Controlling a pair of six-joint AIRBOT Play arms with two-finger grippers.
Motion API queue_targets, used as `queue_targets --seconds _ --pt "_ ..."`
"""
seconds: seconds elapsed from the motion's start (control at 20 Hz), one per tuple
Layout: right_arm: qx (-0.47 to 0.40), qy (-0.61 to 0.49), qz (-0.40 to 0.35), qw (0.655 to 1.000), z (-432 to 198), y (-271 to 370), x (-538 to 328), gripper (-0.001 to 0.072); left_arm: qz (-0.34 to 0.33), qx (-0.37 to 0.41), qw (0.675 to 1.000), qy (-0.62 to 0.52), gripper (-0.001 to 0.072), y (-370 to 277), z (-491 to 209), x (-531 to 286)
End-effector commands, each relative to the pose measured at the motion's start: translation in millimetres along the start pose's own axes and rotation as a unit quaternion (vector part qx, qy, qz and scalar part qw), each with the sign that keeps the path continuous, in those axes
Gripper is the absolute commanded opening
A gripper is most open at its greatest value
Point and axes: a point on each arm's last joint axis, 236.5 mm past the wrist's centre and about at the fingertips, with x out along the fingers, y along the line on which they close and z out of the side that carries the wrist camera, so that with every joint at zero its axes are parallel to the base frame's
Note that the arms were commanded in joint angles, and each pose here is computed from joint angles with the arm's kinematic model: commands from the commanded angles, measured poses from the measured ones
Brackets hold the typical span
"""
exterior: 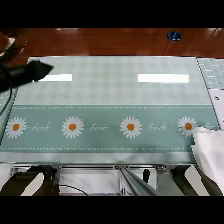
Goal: Fold the shirts.
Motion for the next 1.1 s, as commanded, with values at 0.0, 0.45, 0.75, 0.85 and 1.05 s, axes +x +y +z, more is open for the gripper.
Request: queue_targets --seconds 0.0,0.45,0.75,0.85,1.05 --pt "-0.113 -0.104 0.276 0.949 43 197 -36 0.0025 -0.056 0.057 0.997 0.010 0.0014 -60 46 -4" --pt "-0.416 0.042 0.067 0.906 -106 283 134 0.0024 0.165 0.127 0.957 0.204 0.0014 60 -93 57" --pt "-0.407 0.068 0.059 0.909 -115 276 136 0.0025 0.174 0.112 0.958 0.197 0.0014 67 -89 58" --pt "-0.407 0.068 0.058 0.909 -115 275 136 0.0025 0.174 0.112 0.958 0.197 0.0014 67 -89 58" --pt "-0.407 0.068 0.058 0.909 -115 275 136 0.0025 0.174 0.112 0.958 0.197 0.0014 67 -89 58"
